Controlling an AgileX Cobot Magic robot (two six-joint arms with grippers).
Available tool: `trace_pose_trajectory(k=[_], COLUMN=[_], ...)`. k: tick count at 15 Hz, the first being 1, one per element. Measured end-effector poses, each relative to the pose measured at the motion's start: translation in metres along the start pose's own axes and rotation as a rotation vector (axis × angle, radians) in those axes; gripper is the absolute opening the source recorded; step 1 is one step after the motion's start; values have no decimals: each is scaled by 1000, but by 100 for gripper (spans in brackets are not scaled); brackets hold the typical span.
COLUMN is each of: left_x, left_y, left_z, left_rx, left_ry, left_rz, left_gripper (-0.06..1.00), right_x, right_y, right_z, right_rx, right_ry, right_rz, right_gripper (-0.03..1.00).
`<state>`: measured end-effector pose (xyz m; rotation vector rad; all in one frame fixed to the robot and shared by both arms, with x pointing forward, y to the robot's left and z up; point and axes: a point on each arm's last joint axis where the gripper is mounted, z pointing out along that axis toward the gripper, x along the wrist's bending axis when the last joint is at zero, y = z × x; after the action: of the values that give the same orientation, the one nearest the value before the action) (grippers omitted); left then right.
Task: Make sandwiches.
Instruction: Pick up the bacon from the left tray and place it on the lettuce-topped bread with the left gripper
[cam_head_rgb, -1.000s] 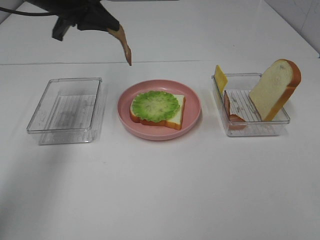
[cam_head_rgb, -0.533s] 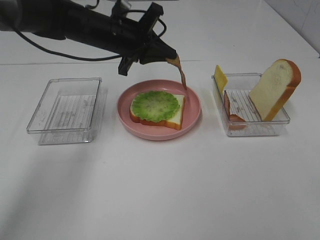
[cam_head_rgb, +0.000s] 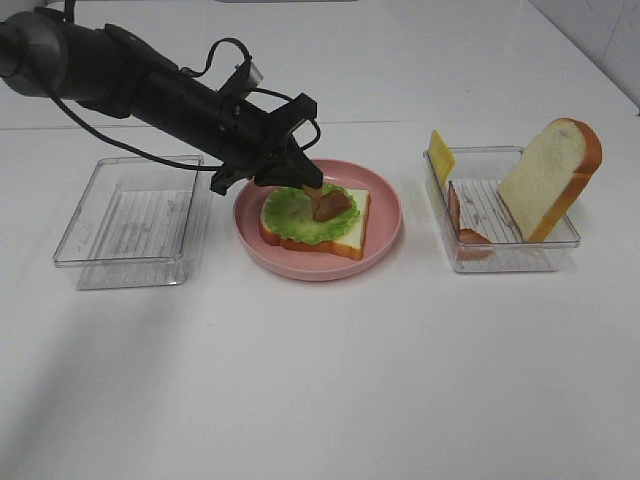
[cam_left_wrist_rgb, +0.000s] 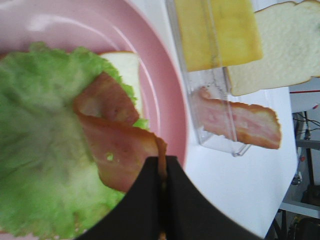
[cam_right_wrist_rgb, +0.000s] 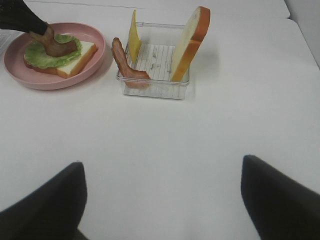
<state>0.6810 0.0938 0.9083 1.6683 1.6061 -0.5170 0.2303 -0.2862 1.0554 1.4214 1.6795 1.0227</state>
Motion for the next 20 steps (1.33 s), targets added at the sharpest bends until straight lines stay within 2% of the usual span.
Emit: trace_pose_trajectory(k=[3, 6, 7, 8, 9, 11, 12, 16, 20], left_x=[13, 15, 17, 17, 15, 8, 6, 1, -22], left_y=[3, 2, 2, 2, 2, 6, 7, 9, 13], left_z=[-5, -6, -5, -5, -8, -17, -20, -32, -62], left_rx=[1, 9, 15, 15, 10, -15, -21, -26, -75], left_ry=[82, 108, 125, 125, 132, 155, 167, 220, 284], left_rz=[2, 8, 21, 21, 34, 80, 102, 135, 173], left_gripper=[0, 0, 8, 8, 17, 42, 50, 65, 67], right_x=[0, 0, 0, 0, 0, 0, 0, 0, 0], right_y=[0, 0, 0, 0, 0, 0, 0, 0, 0], right_z=[0, 0, 0, 0, 0, 0, 0, 0, 0], right_rx=[0, 0, 0, 0, 0, 0, 0, 0, 0], right_ry=[0, 0, 0, 0, 0, 0, 0, 0, 0], right_rz=[0, 0, 0, 0, 0, 0, 0, 0, 0], right_gripper=[79, 79, 79, 79, 79, 79, 79, 79, 79])
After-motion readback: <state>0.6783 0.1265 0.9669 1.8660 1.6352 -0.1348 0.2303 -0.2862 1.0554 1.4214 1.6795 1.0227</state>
